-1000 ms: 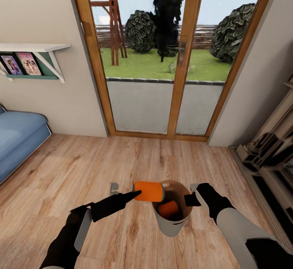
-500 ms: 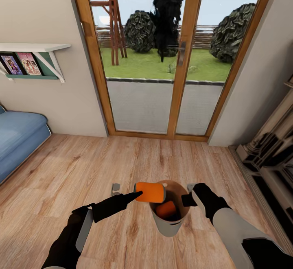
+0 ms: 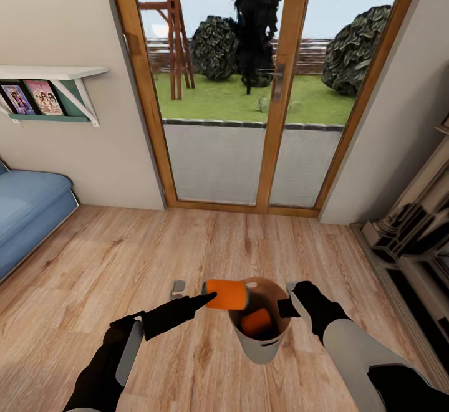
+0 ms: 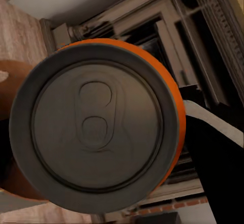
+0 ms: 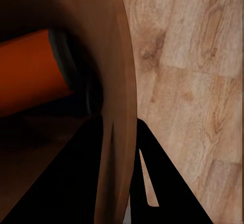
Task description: Put the three can of soda from the living room inside the tash can in the kitchen.
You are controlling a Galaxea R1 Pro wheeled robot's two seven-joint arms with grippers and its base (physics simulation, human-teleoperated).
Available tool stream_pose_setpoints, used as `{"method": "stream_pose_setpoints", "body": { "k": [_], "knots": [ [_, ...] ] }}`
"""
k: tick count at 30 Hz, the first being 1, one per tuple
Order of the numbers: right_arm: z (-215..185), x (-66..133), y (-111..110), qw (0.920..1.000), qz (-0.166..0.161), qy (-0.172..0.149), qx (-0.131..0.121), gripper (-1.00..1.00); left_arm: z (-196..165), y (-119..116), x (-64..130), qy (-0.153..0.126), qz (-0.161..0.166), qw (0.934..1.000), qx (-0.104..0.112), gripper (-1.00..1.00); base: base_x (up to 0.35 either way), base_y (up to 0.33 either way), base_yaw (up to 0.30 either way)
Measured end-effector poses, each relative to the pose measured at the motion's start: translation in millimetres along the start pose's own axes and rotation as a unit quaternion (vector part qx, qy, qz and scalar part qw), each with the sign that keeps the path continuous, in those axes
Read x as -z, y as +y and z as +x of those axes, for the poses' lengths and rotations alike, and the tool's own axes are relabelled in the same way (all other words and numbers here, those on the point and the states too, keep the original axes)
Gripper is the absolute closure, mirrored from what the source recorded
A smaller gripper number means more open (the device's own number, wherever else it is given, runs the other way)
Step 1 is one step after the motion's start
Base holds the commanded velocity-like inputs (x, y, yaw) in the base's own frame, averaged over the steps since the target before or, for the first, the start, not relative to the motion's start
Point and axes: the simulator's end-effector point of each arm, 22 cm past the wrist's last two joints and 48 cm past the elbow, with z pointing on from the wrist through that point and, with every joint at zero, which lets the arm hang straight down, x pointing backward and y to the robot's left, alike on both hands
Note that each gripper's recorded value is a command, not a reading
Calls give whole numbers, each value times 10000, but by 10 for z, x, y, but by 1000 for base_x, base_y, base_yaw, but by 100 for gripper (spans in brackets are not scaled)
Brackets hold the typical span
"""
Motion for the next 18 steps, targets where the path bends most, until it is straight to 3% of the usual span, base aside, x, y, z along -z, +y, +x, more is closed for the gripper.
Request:
{"method": "stream_pose_setpoints", "body": {
  "k": [2, 11, 14, 18],
  "knots": [
    [11, -4, 9, 10000, 7, 13, 18, 100, -2, 73, 0, -5, -168, 9999, 4, 100, 0, 0, 0],
    [10, -1, 99, 10000, -48, 15, 23, 100, 0, 134, 5, -3, -301, 9995, 4, 100, 0, 0, 0],
    [13, -1, 116, 10000, -60, 19, 23, 100, 160, 195, -41, 142, -337, 9993, 105, 100, 0, 0, 0],
    [9, 3, 170, 10000, -90, 16, 32, 100, 228, 264, -67, 169, -439, 9989, 72, 100, 0, 0, 0]
  ]
}}
